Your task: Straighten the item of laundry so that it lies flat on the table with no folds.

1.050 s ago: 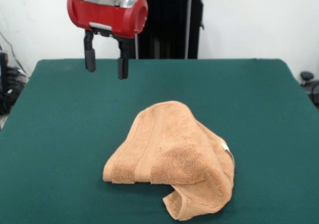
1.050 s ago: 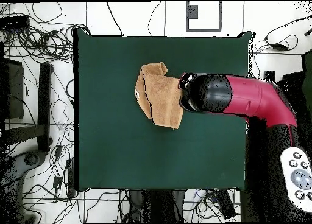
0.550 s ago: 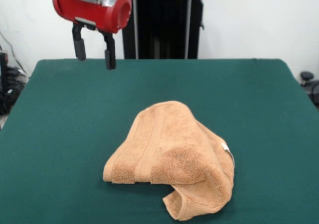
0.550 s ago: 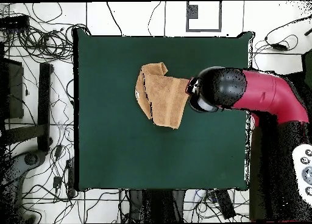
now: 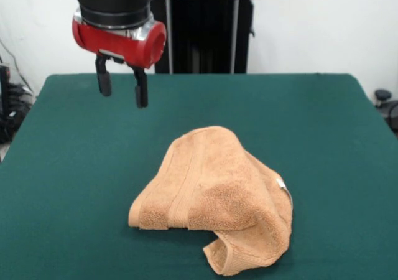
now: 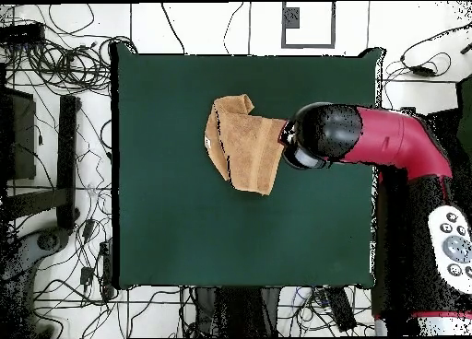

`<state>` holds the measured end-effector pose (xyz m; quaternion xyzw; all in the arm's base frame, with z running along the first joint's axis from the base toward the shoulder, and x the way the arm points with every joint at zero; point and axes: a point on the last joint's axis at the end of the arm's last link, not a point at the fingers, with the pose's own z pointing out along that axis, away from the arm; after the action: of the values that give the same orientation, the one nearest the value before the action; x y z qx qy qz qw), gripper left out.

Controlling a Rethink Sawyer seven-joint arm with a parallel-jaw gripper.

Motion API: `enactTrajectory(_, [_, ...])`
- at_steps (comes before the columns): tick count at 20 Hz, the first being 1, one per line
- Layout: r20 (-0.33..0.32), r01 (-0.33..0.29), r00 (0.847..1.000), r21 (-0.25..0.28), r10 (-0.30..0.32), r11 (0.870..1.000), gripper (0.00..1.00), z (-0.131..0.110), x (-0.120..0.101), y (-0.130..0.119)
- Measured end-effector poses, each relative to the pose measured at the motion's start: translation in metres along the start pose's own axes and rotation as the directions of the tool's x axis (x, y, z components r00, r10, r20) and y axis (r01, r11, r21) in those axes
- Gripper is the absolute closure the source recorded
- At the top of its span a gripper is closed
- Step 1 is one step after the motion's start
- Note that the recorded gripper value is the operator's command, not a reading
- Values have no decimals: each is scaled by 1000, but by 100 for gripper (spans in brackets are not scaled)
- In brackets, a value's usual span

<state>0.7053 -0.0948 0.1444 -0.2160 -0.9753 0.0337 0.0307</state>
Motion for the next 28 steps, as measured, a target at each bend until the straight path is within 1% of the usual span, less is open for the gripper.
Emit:
enactTrajectory(2, [4, 18, 1000, 10, -18, 1000, 0, 11, 2, 3])
enactTrajectory(5, [17, 37, 999, 17, -37, 999, 0, 20, 4, 7])
enactTrajectory(13, [33, 59, 998, 6, -59, 998, 0, 37, 6, 21])
enactTrajectory(22, [80, 97, 992, -7, -96, 995, 0, 41, 2, 55])
enactTrajectory(23, [93, 107, 990, -11, -105, 994, 0, 42, 1, 64])
enactTrajectory(28, [129, 124, 984, -23, -120, 992, 0, 43, -3, 81])
